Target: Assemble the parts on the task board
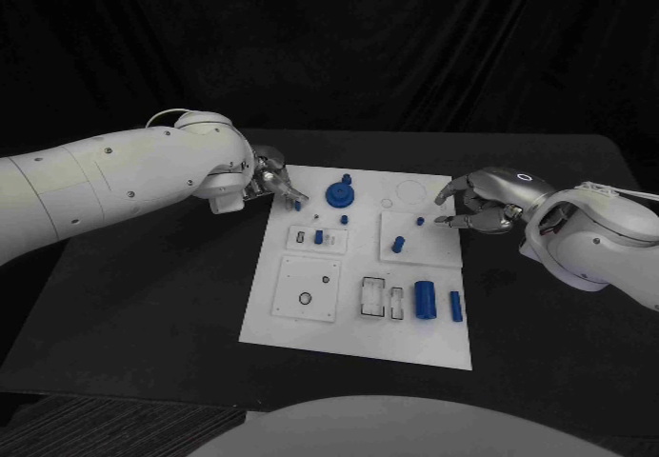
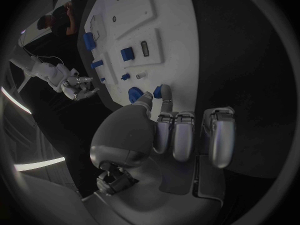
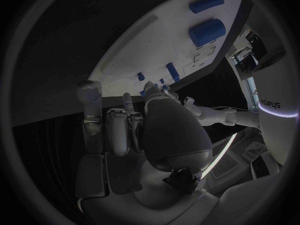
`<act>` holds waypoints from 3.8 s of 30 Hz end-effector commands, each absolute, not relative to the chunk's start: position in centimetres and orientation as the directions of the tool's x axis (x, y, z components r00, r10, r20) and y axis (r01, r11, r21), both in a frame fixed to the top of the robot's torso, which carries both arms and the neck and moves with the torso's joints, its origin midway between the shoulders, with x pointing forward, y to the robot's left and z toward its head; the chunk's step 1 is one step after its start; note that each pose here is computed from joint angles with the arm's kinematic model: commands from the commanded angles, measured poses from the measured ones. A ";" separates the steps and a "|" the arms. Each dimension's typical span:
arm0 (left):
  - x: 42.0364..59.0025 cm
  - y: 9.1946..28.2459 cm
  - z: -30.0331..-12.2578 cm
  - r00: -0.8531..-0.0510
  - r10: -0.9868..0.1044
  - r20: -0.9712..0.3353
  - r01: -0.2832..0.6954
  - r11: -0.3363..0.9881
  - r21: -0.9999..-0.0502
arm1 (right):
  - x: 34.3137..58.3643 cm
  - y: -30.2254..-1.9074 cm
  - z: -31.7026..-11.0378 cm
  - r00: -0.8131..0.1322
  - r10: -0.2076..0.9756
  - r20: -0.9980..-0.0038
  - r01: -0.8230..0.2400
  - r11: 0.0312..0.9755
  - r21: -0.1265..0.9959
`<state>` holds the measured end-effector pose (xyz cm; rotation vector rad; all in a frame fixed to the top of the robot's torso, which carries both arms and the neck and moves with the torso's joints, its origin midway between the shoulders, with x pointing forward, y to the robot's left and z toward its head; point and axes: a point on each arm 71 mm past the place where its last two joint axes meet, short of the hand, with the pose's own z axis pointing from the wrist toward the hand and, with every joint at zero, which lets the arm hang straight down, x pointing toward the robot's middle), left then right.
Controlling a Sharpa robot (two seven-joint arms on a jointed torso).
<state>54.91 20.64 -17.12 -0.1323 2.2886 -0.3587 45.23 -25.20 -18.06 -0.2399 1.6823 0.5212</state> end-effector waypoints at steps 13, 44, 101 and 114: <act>54.9 20.5 -17.3 -0.684 -0.202 -0.701 0.031 0.952 -0.306 | 45.3 -25.3 -18.3 -0.190 0.128 -0.973 -0.426 0.882 0.199; 54.7 20.9 -17.2 -0.678 -0.212 -0.703 0.038 0.946 -0.321 | 45.3 -25.3 -18.4 -0.198 0.123 -0.972 -0.422 0.884 0.198; 50.2 19.6 -17.3 -0.718 -0.176 -0.674 0.121 0.922 -0.369 | 45.1 -25.4 -18.3 -0.183 0.137 -0.974 -0.424 0.882 0.203; 50.0 20.2 -17.8 -0.728 -0.175 -0.663 0.100 0.929 -0.355 | 45.1 -25.4 -18.3 -0.186 0.134 -0.973 -0.422 0.884 0.203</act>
